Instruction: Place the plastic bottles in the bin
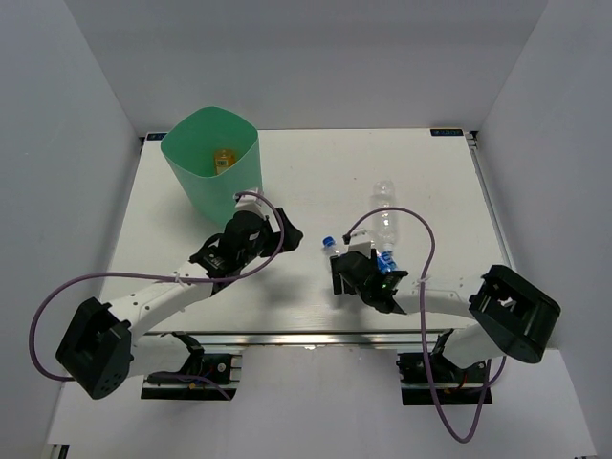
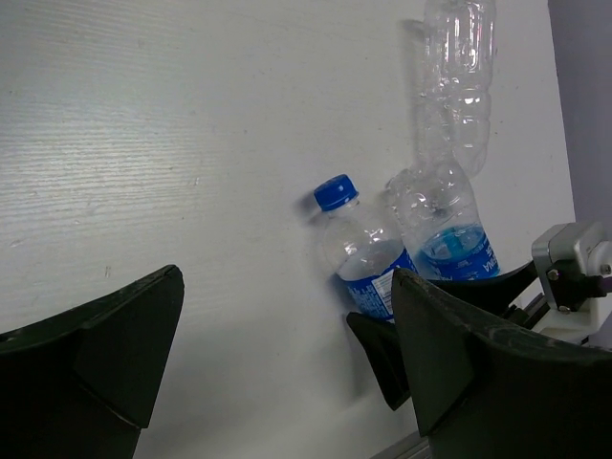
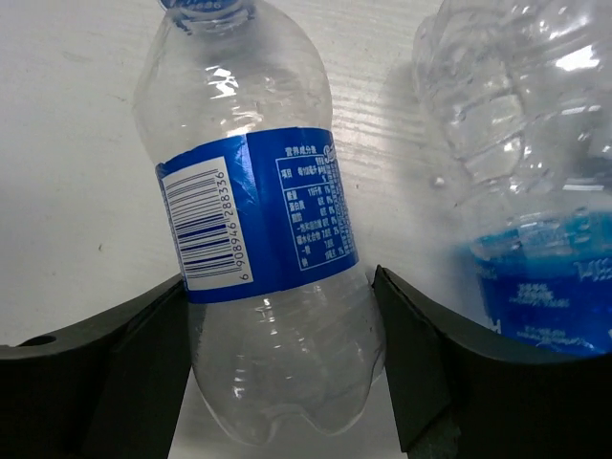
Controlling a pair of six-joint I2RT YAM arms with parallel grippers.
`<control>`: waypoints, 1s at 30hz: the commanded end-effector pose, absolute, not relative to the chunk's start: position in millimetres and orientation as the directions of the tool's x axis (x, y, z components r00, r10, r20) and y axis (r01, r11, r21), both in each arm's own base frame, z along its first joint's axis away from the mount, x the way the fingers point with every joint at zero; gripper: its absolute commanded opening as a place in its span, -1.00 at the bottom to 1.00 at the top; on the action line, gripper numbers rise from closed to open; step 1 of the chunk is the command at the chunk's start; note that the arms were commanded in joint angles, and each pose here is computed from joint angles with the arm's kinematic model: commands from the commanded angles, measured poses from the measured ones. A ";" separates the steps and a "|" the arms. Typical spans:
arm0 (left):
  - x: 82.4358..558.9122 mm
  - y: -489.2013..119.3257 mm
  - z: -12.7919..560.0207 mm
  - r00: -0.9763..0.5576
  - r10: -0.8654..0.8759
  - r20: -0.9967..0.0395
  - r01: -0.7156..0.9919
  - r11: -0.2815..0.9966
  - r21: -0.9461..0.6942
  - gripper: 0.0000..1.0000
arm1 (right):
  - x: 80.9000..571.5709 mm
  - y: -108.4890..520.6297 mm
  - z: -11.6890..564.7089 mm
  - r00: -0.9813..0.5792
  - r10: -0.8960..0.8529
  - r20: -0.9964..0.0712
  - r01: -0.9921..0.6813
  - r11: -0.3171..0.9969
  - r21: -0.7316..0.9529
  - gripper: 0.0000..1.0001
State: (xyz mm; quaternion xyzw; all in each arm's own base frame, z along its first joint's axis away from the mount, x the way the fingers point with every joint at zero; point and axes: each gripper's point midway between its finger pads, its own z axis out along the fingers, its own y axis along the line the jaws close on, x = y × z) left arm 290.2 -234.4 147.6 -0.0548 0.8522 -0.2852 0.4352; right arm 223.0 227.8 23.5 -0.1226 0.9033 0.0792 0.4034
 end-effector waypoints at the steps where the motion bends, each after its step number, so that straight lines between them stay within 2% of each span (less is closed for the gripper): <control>1: 289.6 -244.5 149.0 -0.622 -0.358 -0.697 0.175 0.804 -0.569 0.96 | 247.3 245.3 48.8 -0.569 -0.109 -0.815 -0.260 0.964 0.053 0.45; 2: 289.8 -245.4 146.4 -0.627 -0.356 -0.693 0.173 0.804 -0.569 0.96 | 248.3 247.2 49.8 -0.564 -0.114 -0.818 -0.268 0.962 0.051 0.34; 5: 288.5 -248.4 141.5 -0.639 -0.356 -0.681 0.171 0.799 -0.577 0.96 | 247.2 258.0 54.3 -0.537 -0.152 -0.830 -0.349 0.936 0.055 0.20; 7: 287.6 -250.9 135.1 -0.651 -0.357 -0.670 0.167 0.794 -0.585 0.96 | 243.3 261.4 57.2 -0.531 -0.149 -0.834 -0.380 0.922 0.076 0.02; 8: 286.3 -253.6 133.2 -0.659 -0.357 -0.661 0.169 0.787 -0.593 0.96 | 243.9 267.4 63.2 -0.515 -0.131 -0.847 -0.398 0.912 0.101 -0.14; 9: 286.8 -257.6 130.1 -0.663 -0.359 -0.657 0.173 0.780 -0.601 0.96 | 243.2 271.5 71.1 -0.501 -0.115 -0.858 -0.417 0.900 0.123 -0.18; 14: 284.7 -281.1 124.8 -0.698 -0.360 -0.619 0.202 0.730 -0.653 0.96 | 224.3 305.7 99.2 -0.470 -0.095 -0.877 -0.591 0.772 0.233 -0.27; 20: 281.3 -302.0 124.0 -0.727 -0.334 -0.600 0.237 0.698 -0.675 0.96 | 207.4 328.5 135.8 -0.448 -0.053 -0.892 -0.695 0.648 0.311 -0.23; 22: 278.2 -306.3 125.3 -0.729 -0.337 -0.596 0.249 0.681 -0.689 0.85 | 205.0 331.6 142.3 -0.440 -0.043 -0.897 -0.711 0.626 0.319 -0.22; 23: 278.0 -310.0 129.0 -0.724 -0.346 -0.597 0.262 0.662 -0.702 0.71 | 204.5 331.9 144.4 -0.436 -0.036 -0.899 -0.714 0.622 0.322 -0.22; 24: 274.4 -314.3 131.2 -0.734 -0.347 -0.585 0.271 0.640 -0.719 0.23 | 204.9 331.9 144.7 -0.435 -0.034 -0.900 -0.714 0.622 0.322 -0.22; 25: 272.3 -315.6 130.7 -0.739 -0.347 -0.577 0.273 0.629 -0.728 -0.02 | 205.3 332.1 144.8 -0.434 -0.032 -0.901 -0.714 0.622 0.321 -0.23; 27: 270.5 -319.5 133.6 -0.746 -0.350 -0.567 0.280 0.608 -0.743 -0.38 | 203.4 333.7 144.5 -0.437 -0.035 -0.899 -0.720 0.612 0.327 -0.19; 28: 272.1 -319.0 135.2 -0.742 -0.354 -0.570 0.279 0.609 -0.742 -0.67 | 202.2 333.3 143.9 -0.439 -0.037 -0.898 -0.722 0.609 0.328 -0.10; 29: 272.8 -318.7 135.5 -0.740 -0.353 -0.572 0.276 0.616 -0.737 -0.83 | 201.2 332.9 144.8 -0.439 -0.035 -0.898 -0.723 0.606 0.330 0.16; 30: 274.7 -317.6 136.1 -0.735 -0.352 -0.579 0.275 0.626 -0.730 -1.00 | 200.9 331.9 145.3 -0.439 -0.034 -0.898 -0.723 0.607 0.330 0.29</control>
